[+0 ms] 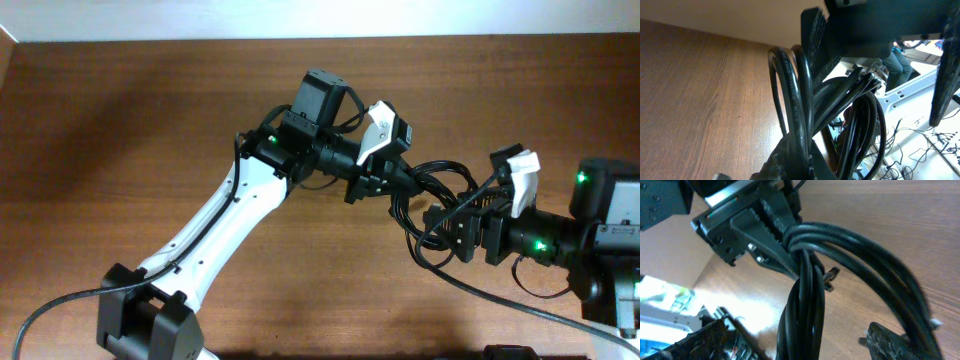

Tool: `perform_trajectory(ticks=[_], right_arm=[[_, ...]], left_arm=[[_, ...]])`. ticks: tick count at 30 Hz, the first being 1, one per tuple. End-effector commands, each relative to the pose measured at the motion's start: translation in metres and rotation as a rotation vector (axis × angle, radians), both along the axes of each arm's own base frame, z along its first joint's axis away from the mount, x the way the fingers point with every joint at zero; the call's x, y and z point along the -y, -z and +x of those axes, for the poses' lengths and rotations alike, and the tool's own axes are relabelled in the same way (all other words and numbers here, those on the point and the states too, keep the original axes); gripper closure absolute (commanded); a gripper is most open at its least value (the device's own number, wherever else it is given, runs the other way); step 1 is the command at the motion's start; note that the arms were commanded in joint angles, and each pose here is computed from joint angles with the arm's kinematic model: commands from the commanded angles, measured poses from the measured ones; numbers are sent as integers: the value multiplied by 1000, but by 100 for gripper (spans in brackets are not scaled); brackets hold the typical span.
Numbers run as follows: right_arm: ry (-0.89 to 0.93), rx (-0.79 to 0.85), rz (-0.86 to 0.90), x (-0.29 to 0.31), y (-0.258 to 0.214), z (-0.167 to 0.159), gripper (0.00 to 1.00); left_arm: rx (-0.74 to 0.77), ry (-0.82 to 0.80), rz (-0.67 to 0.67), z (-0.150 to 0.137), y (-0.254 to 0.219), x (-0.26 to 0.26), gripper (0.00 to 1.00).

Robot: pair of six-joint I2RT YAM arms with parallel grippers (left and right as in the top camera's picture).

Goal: Untangle cables

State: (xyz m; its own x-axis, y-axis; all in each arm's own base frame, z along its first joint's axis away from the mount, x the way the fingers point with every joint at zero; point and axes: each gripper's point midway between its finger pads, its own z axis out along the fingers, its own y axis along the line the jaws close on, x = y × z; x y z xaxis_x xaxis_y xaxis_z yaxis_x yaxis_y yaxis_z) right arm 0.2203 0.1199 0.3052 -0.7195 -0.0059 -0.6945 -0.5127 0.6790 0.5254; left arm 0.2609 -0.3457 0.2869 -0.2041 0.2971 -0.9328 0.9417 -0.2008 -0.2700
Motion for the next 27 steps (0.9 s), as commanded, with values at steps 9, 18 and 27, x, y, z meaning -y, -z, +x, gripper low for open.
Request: perform_trajectory(ticks=[9,18,27], right_arm=[[-33,-85,-26,1,25,12,96],[4,-82,-75,8,29,13,96],[10,-40,-75,9,18,19,96]], left_arm=[[0,123,-160,-17,-45,-15,93],[-238,11,-173,23,-59,-71,92],[-289,-5,-152,22,-55,-72,99]])
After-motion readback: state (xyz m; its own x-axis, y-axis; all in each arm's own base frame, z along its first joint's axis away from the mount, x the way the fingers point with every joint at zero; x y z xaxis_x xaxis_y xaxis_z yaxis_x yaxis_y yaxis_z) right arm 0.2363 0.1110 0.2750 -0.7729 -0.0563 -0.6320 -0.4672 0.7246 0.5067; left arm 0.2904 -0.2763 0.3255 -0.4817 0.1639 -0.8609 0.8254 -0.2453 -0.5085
